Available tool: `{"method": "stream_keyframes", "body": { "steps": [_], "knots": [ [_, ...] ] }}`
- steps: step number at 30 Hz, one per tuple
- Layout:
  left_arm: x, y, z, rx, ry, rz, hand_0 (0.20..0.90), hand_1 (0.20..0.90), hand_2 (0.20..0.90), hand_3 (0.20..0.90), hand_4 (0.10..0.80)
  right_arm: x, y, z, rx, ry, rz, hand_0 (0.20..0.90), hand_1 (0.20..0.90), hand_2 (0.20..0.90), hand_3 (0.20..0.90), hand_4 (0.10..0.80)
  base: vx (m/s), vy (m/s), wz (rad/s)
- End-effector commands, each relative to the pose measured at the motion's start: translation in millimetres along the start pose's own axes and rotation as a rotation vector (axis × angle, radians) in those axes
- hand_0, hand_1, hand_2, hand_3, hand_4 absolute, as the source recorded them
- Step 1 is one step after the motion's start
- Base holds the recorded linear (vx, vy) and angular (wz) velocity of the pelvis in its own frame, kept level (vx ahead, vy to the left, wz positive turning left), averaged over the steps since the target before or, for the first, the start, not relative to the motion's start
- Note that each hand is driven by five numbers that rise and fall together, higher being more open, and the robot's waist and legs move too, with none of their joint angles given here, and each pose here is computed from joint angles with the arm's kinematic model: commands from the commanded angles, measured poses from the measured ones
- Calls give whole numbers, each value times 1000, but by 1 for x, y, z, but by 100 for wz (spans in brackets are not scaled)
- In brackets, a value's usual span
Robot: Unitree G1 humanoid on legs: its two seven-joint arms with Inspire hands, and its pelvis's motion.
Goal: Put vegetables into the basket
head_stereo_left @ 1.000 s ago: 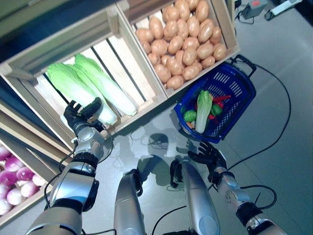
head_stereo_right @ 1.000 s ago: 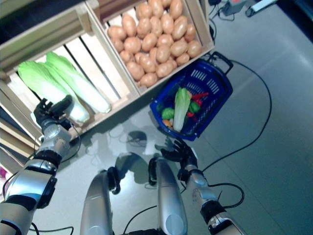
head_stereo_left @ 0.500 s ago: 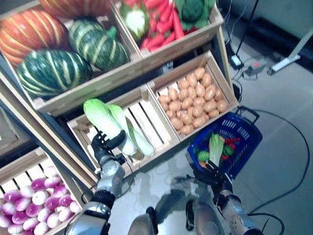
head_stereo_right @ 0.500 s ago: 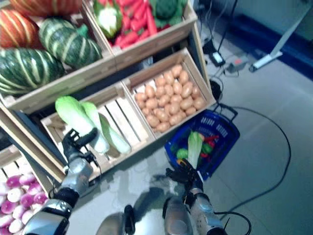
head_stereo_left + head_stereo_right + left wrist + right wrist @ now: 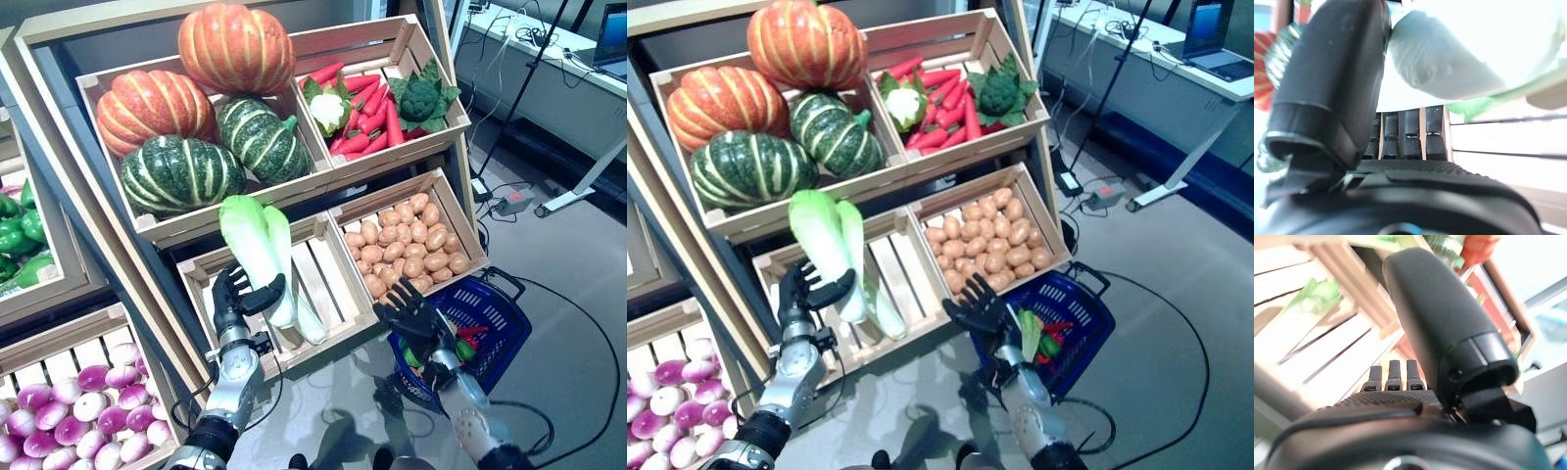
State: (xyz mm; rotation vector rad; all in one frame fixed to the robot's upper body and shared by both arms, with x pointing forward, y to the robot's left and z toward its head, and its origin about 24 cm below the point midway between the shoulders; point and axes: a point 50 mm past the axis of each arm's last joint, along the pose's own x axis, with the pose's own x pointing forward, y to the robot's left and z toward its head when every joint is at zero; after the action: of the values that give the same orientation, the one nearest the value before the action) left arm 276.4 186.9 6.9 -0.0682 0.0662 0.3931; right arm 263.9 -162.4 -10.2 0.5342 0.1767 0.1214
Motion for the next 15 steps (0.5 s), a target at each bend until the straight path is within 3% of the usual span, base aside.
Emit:
{"method": "stream_keyframes", "body": {
  "steps": [1, 15],
  "knots": [
    [8, -47, 113, -23, -587, -285, 300, 300, 300, 300, 400, 21, 31, 44, 92, -180, 219, 900, 900, 900, 900, 800, 0, 0, 0],
    [-20, -89, 133, 105, -752, -638, 300, 300, 300, 300, 400, 49, 57, 71, 233, -97, 410, 900, 900, 900, 900, 800, 31, -31, -3]
  ]
}}
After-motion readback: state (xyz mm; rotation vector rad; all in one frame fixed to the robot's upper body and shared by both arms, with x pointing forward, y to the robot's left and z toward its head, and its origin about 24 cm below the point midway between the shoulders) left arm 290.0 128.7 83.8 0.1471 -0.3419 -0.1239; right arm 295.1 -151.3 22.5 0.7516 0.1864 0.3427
